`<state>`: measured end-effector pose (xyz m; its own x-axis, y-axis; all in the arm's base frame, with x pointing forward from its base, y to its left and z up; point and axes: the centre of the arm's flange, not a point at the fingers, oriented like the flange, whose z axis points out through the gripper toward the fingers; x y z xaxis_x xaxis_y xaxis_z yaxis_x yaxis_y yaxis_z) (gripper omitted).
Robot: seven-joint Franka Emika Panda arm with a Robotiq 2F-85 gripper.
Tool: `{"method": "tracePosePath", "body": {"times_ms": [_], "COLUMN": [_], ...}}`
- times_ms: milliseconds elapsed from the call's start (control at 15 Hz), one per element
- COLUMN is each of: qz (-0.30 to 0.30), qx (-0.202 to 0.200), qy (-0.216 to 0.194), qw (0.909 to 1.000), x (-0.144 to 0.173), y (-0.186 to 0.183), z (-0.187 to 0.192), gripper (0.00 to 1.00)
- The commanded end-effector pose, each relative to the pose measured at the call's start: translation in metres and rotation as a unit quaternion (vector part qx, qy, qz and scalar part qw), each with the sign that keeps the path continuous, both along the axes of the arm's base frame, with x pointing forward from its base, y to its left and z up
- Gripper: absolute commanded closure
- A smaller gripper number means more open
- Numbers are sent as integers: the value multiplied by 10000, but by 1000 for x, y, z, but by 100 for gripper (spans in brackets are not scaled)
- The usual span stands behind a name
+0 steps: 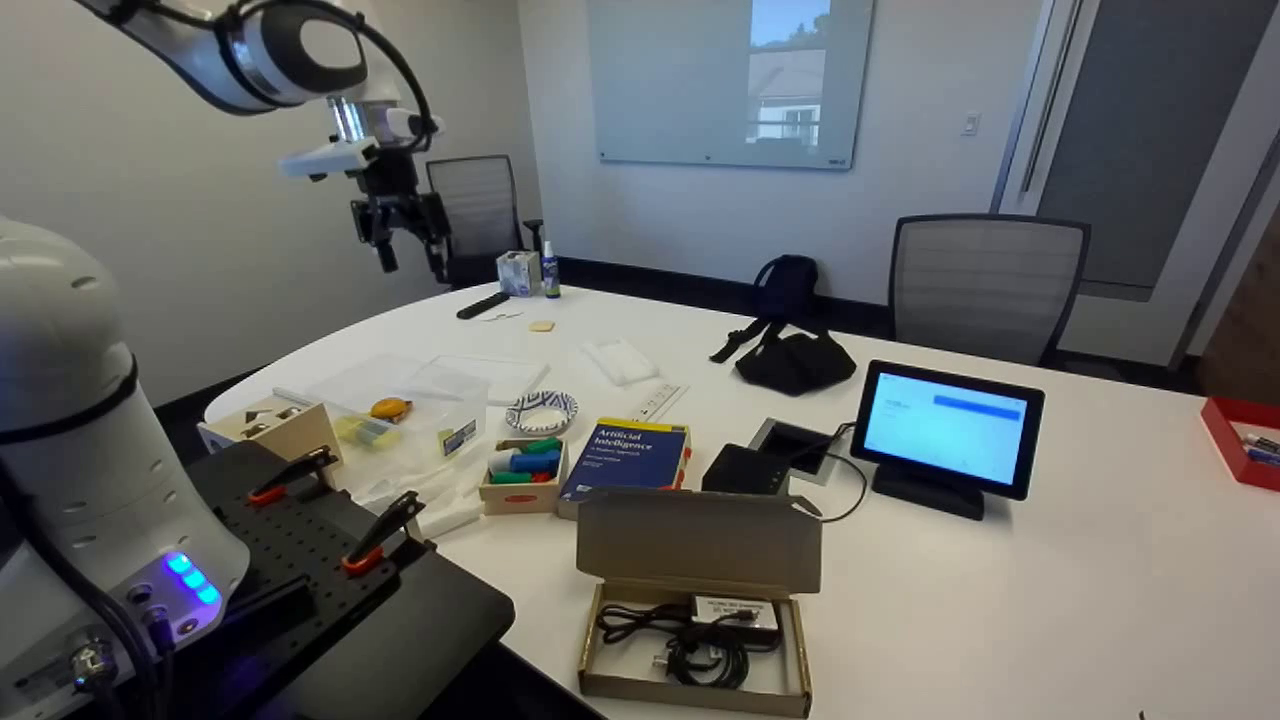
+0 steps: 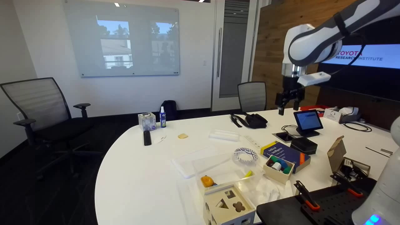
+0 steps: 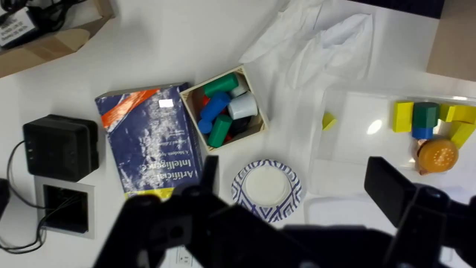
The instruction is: Use the napkin to wipe the white plate
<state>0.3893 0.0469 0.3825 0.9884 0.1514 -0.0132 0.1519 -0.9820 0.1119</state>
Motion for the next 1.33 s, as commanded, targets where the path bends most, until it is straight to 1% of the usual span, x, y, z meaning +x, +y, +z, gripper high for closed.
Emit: {"method": "tracePosePath", "body": {"times_ms": [0, 133, 400, 600, 733, 867, 1000, 1267], "qz": [-131, -254, -507, -661, -780, -920, -1027, -1104], "qx": [-13, -123, -408, -516, -566, -627, -557, -256], "qy": [-72, -58, 138, 552, 780, 902, 942, 779], "qw": [9999, 9996, 9978, 9949, 9923, 9897, 9887, 9905], "x": [-27, -42, -45, -52, -59, -61, -59, -54], "y": [36, 48, 64, 61, 54, 44, 38, 42], "z": [-91, -137, -214, -263, -284, -302, -321, -354], "gripper": [0, 0, 0, 0, 0, 0, 0, 0]}}
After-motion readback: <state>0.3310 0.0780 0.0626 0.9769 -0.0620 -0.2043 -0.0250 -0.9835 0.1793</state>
